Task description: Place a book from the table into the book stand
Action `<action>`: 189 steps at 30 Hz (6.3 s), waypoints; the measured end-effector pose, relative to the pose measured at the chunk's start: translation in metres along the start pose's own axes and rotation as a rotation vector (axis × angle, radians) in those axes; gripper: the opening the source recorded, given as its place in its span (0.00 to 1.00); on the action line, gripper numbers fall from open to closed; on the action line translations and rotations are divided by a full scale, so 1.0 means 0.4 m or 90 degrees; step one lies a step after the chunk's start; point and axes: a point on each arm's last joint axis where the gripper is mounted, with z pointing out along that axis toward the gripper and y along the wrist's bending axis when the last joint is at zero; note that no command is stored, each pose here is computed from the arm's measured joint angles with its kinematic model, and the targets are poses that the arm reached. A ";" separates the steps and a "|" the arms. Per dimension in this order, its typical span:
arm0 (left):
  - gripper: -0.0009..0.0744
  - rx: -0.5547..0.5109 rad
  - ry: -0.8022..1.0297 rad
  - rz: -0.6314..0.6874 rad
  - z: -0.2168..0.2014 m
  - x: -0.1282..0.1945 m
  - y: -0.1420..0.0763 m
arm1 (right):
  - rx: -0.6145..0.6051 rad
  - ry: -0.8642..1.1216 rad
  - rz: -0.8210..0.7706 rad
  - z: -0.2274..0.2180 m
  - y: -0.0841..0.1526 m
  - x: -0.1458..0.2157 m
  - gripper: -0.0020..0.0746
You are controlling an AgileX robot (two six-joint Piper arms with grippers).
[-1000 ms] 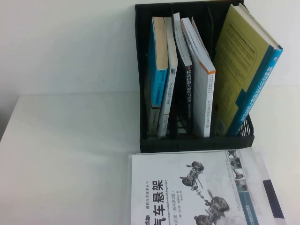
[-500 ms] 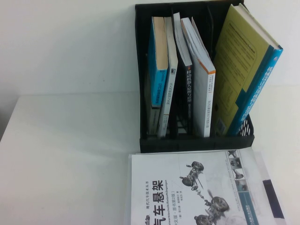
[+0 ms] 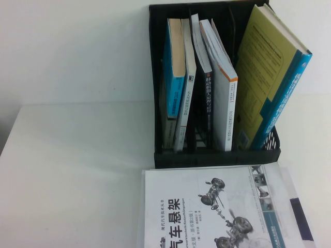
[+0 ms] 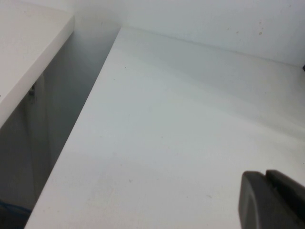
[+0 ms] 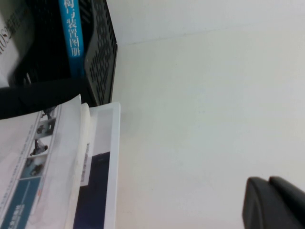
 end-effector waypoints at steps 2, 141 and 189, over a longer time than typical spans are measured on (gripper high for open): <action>0.01 0.001 -0.003 0.000 0.000 -0.001 0.000 | 0.000 0.000 0.000 0.000 0.000 0.000 0.02; 0.09 0.291 0.696 -0.311 0.480 -0.099 -0.080 | -0.256 0.640 0.080 0.514 0.284 -0.109 0.02; 0.21 0.463 0.689 -0.352 0.563 0.039 -0.158 | -0.287 0.626 0.087 0.514 0.301 -0.117 0.02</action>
